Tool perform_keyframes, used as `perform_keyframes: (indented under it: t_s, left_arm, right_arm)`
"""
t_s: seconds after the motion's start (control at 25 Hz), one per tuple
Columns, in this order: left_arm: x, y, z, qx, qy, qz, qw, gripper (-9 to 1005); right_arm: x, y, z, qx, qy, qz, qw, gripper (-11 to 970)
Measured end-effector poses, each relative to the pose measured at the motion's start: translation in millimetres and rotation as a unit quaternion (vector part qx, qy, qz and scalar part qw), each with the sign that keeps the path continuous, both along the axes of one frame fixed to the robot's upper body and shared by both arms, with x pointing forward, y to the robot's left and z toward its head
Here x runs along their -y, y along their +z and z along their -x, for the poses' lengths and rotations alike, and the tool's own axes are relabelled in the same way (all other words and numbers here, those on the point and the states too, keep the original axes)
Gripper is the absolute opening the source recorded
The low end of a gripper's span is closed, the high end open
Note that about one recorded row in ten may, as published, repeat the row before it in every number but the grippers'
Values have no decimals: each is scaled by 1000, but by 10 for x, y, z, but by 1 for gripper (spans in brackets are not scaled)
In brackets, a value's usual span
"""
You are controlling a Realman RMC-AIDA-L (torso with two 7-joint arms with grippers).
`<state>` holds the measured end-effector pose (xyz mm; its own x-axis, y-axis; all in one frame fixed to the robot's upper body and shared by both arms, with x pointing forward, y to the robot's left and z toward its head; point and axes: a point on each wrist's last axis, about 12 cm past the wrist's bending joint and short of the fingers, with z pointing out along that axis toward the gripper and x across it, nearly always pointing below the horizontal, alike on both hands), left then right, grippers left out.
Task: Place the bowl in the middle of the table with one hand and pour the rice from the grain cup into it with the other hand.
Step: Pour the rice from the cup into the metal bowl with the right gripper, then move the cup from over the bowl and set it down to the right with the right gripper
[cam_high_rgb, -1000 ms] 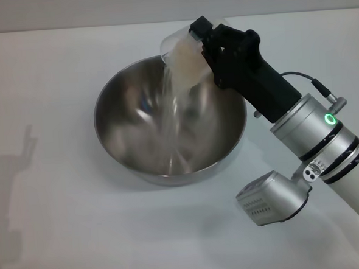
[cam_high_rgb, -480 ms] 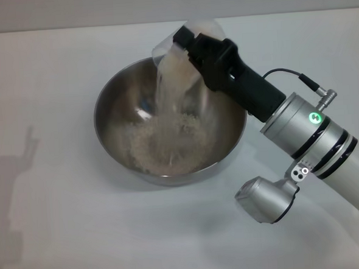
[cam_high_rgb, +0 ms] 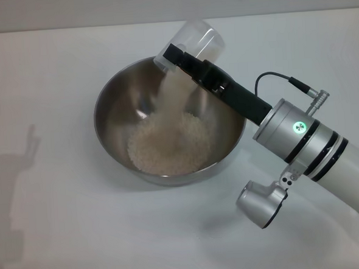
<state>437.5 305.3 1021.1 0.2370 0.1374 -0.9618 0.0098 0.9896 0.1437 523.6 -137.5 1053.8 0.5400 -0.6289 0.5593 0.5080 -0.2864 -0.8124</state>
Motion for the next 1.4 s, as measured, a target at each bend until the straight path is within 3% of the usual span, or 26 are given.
perform_keyframes:
  t_s: [0.56,0.68,0.72,0.76,0.88,0.92,0.96,1.0,1.04,1.08,1.16,1.2,1.24,1.28,1.32,1.36,1.4]
  left_arm:
    - [10,8,-17,2,-2,1,1000,813]
    - [15,10,-19,2,-3,1,1000,813]
    - [16,10,-24,2,-4,2,1000,813]
    - [15,8,-28,1,-5,3,1000,813]
    - [15,8,-29,1,-6,4,1000,813]
    - [16,8,-30,1,-6,4,1000,813]
    - [16,8,-30,1,-6,4,1000,813]
    - [18,9,-31,1,-6,4,1000,813]
    - [18,9,-31,1,-6,4,1000,813]
    - [18,9,-32,1,-6,4,1000,813]
    - [21,11,-34,2,-6,5,1000,813]
    - [21,11,-34,2,-6,5,1000,813]
    - [21,10,-34,1,-6,5,1000,812]
    - [21,10,-34,1,-6,5,1000,812]
    - [21,10,-34,1,-6,5,1000,812]
    - [21,10,-34,1,-6,5,1000,812]
    - [20,9,-33,1,-6,5,1000,812]
  right_arm:
    - [-66,-26,55,70,1,75,995,61]
    - [-109,9,69,34,7,28,999,65]
    - [-140,57,92,-21,19,-46,999,67]
    - [-154,109,110,-85,31,-133,987,68]
    - [-153,133,117,-117,32,-179,976,73]
    - [-144,155,122,-159,28,-239,957,74]
    - [-144,155,122,-159,28,-239,957,76]
    - [-135,175,126,-203,28,-303,931,77]
    - [-135,175,126,-203,28,-303,931,79]
    - [-122,187,131,-228,33,-341,911,80]
    - [37,232,110,-295,57,-476,826,83]
    - [37,232,110,-295,57,-476,826,85]
    - [122,237,82,-312,57,-521,792,86]
    - [122,237,82,-312,57,-521,792,88]
    - [271,228,34,-328,50,-580,744,89]
    - [271,228,34,-328,50,-580,744,91]
    - [452,198,-12,-338,43,-632,696,92]
